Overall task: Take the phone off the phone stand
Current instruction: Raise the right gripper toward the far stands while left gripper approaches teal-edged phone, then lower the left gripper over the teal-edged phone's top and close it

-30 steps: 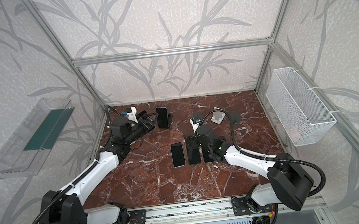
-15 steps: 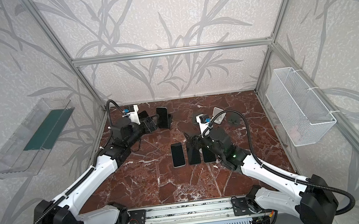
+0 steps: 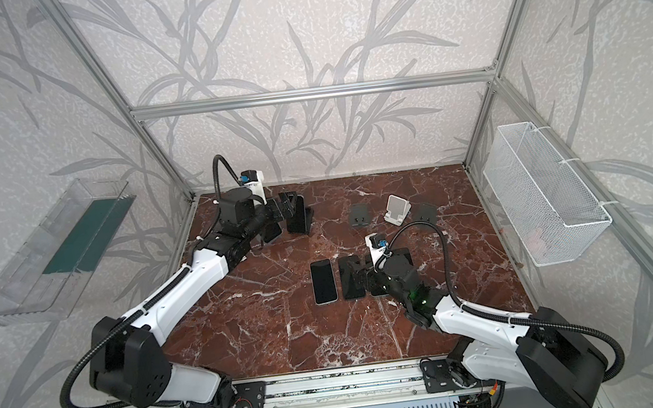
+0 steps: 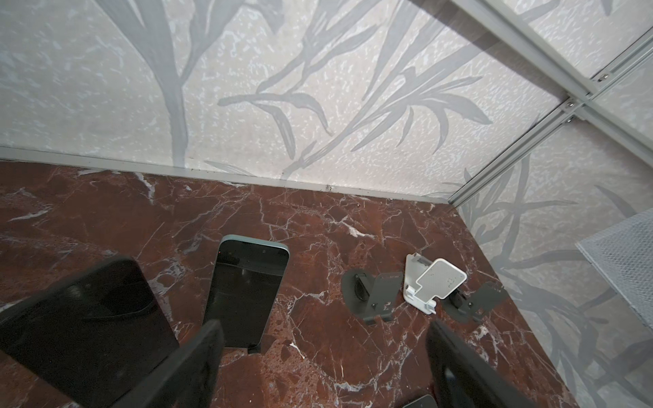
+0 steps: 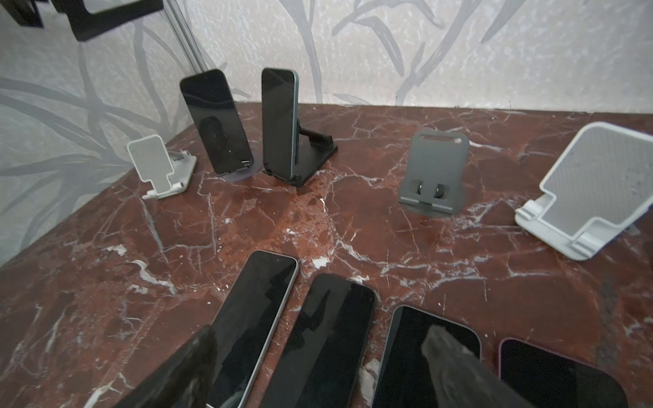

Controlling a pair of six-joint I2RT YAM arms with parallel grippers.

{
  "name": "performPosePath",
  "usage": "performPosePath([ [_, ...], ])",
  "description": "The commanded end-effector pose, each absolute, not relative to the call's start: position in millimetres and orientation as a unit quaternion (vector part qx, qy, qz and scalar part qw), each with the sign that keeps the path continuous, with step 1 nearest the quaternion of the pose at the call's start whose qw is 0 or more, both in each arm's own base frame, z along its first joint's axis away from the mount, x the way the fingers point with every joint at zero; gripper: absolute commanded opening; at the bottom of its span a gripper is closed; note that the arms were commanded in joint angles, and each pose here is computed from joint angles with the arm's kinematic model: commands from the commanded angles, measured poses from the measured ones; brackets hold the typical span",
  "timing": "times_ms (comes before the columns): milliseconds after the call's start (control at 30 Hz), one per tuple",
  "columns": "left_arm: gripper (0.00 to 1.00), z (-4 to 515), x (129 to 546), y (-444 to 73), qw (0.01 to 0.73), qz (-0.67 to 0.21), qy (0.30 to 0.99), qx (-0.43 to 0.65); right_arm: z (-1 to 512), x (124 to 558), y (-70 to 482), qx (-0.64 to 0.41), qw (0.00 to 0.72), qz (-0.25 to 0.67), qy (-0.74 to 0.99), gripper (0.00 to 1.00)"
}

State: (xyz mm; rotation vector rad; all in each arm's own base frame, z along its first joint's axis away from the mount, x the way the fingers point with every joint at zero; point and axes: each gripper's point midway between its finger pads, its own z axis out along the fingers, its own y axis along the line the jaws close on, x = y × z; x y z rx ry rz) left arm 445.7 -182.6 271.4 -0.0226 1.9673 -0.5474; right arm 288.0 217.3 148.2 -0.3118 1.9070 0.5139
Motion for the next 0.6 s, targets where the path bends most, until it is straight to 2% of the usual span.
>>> performPosePath([
  [0,0.93,263.4,456.7,-177.7,0.513,-0.18,0.839,-0.001,166.6,301.1,216.1,-0.104,0.584,0.211,0.777,0.91],
  [133,0.99,240.3,462.1,-173.5,0.493,-0.128,0.861,0.013,157.2,306.0,216.2,-0.091,0.588,0.205,0.777,0.9],
  [400,0.99,207.2,471.9,-182.8,0.459,-0.063,0.883,0.075,146.9,307.5,213.6,-0.074,0.581,0.179,0.79,0.9],
  [467,0.95,194.6,478.3,-186.7,0.437,-0.047,0.893,0.101,140.6,308.3,215.9,-0.073,0.567,0.178,0.801,0.9],
  [567,0.94,178.2,491.2,-190.0,0.42,-0.033,0.9,0.111,137.5,308.8,219.7,-0.078,0.56,0.18,0.805,0.9],
])
